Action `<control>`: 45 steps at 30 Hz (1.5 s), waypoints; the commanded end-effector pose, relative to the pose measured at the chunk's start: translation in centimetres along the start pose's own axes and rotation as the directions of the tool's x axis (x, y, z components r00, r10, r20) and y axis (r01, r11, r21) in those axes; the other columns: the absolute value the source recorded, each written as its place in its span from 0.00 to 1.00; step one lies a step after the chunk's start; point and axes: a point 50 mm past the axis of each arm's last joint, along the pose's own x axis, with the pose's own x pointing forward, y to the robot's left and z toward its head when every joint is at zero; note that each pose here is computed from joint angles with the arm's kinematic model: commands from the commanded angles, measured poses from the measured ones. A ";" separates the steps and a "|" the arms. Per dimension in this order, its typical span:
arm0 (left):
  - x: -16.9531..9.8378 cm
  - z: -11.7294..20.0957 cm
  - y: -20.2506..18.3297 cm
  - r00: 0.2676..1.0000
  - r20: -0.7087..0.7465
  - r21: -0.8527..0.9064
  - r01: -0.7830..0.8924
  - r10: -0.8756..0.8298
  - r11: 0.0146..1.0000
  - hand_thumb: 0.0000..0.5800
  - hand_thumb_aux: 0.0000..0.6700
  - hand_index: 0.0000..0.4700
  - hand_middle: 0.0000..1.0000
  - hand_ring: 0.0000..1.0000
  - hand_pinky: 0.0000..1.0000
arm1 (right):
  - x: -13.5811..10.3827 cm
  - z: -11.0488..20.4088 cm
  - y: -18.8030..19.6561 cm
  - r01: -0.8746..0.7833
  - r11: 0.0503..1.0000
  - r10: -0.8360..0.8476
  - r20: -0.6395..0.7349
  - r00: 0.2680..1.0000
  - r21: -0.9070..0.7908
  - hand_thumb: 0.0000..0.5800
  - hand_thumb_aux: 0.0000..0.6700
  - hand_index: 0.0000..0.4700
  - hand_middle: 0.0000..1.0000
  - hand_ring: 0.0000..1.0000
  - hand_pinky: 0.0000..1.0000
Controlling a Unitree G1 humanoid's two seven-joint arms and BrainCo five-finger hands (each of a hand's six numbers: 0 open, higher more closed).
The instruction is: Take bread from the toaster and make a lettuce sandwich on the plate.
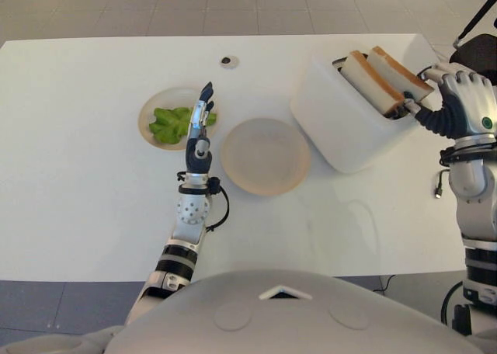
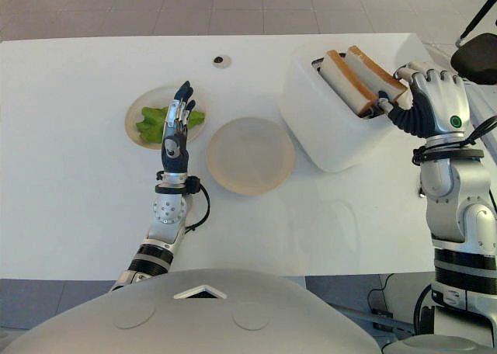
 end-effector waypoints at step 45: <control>0.8 -4.3 12.4 0.919 -0.390 0.899 0.368 0.051 0.238 0.00 0.00 0.00 0.00 0.00 0.00 | 0.3 11.7 8.9 -0.497 0.856 0.372 0.499 0.783 0.143 0.00 0.00 0.00 0.00 0.00 0.00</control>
